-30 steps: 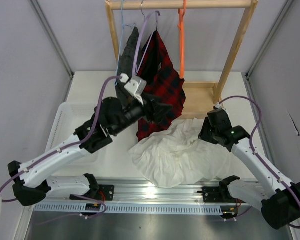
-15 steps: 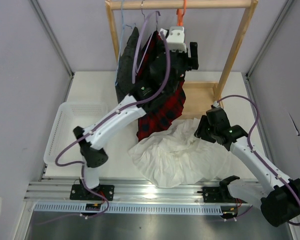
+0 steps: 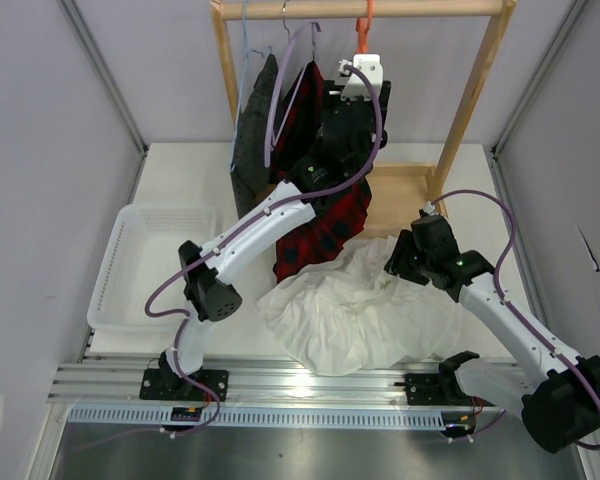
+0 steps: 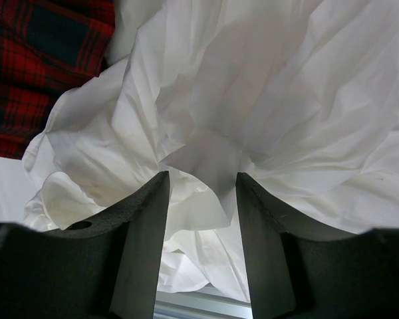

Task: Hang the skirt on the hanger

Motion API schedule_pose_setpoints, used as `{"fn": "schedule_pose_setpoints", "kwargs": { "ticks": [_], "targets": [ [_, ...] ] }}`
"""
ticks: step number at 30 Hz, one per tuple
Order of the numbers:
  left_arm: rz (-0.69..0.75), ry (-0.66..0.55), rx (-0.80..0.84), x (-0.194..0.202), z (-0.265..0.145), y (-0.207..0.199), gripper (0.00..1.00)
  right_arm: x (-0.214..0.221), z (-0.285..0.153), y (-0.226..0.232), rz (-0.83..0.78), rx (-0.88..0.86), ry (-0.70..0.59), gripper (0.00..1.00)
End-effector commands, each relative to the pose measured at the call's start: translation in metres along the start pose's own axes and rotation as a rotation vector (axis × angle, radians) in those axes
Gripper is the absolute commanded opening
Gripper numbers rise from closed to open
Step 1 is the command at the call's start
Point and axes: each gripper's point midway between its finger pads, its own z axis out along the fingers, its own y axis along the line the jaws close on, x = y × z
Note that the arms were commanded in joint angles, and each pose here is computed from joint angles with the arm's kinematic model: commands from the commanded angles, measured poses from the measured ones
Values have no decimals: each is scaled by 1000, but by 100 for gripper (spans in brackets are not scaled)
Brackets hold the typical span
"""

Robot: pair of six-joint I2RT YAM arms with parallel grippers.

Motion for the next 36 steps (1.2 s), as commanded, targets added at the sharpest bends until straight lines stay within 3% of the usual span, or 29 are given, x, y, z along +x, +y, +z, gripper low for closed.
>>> {"fn": "schedule_pose_setpoints", "kwargs": {
  "ticks": [1, 5, 11, 14, 24, 36],
  "targets": [
    [-40, -57, -49, -31, 2, 19, 70, -5, -1, 7, -7, -34, -24, 50],
    [-29, -43, -19, -28, 5, 19, 56, -5, 0, 7, -3, -41, -27, 50],
    [-38, -54, 2, -35, 7, 23, 16, -6, -1, 9, -5, -50, -34, 50],
    [-46, -75, -8, -44, 7, 28, 0, -7, -2, 9, -3, -53, -38, 50],
    [-70, -206, 2, -93, 2, 39, 0, -8, -2, 11, -3, -66, -40, 50],
    [-37, -204, 110, -97, -6, 34, 0, -7, 0, 10, 7, -66, -41, 49]
  ]
}}
